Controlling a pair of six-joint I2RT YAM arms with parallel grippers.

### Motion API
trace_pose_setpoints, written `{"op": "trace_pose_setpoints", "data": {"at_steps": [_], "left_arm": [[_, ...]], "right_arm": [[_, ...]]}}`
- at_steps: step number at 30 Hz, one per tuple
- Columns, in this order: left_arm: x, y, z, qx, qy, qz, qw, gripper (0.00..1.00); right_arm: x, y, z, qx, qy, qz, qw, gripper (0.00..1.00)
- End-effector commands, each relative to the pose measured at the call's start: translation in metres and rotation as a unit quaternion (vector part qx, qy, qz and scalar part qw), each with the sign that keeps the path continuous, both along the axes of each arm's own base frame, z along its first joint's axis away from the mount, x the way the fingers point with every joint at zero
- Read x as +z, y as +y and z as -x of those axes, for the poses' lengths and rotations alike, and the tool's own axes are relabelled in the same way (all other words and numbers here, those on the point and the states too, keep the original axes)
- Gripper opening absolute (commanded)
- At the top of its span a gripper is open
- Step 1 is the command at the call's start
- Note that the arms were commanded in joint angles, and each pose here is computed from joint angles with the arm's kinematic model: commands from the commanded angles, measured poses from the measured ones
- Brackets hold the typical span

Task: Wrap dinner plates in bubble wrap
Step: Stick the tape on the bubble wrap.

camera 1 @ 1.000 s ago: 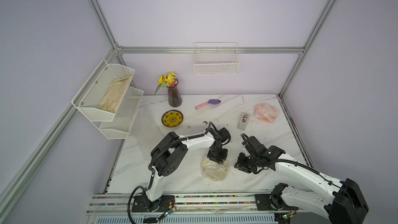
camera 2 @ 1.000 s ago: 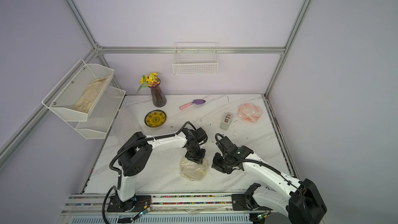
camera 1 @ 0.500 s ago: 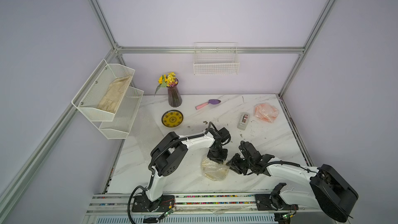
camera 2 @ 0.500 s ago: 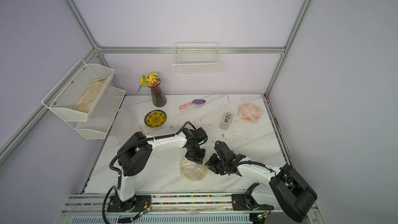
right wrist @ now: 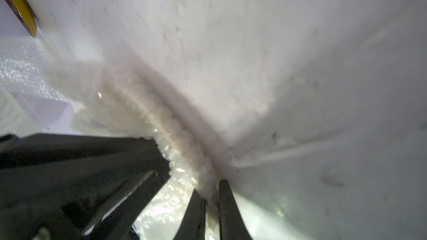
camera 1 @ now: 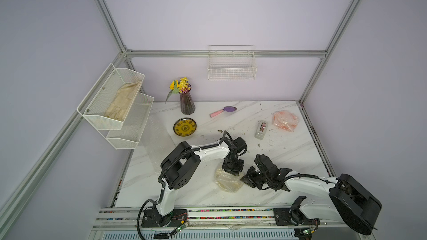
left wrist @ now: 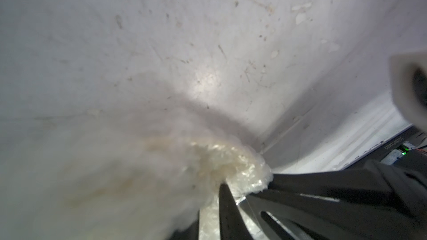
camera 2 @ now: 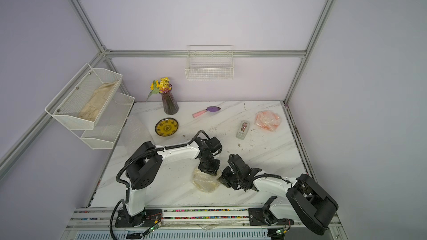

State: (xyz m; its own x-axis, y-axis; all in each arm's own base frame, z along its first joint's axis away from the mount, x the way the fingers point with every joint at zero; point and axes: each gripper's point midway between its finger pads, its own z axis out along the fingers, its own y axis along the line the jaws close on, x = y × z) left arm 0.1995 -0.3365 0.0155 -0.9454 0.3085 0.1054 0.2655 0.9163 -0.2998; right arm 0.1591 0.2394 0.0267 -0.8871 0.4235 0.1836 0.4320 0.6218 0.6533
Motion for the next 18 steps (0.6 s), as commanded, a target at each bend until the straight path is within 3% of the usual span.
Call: {"op": "trace_pose_setpoints", "data": {"at_steps": [1, 7, 10, 13, 18], "left_arm": [[-0.057, 0.077, 0.02, 0.013, 0.018, -0.163, 0.986, 0.2], [0.025, 0.038, -0.007, 0.029, -0.044, -0.041, 0.998, 0.35], [0.056, 0.045, -0.014, 0.041, -0.062, -0.024, 0.997, 0.42], [0.059, 0.064, -0.008, 0.046, -0.052, -0.029, 0.997, 0.44], [0.018, 0.085, 0.018, 0.022, 0.002, -0.047, 0.999, 0.39]], "right_arm": [[-0.024, -0.027, 0.016, -0.038, 0.041, 0.049, 0.997, 0.06], [-0.022, -0.027, 0.007, -0.033, 0.025, 0.071, 0.997, 0.01], [-0.018, -0.026, 0.002, -0.025, 0.015, 0.085, 0.996, 0.01], [-0.014, -0.022, -0.004, -0.009, 0.008, 0.099, 0.995, 0.0], [-0.004, -0.007, -0.018, 0.026, -0.004, 0.109, 0.994, 0.0]]}}
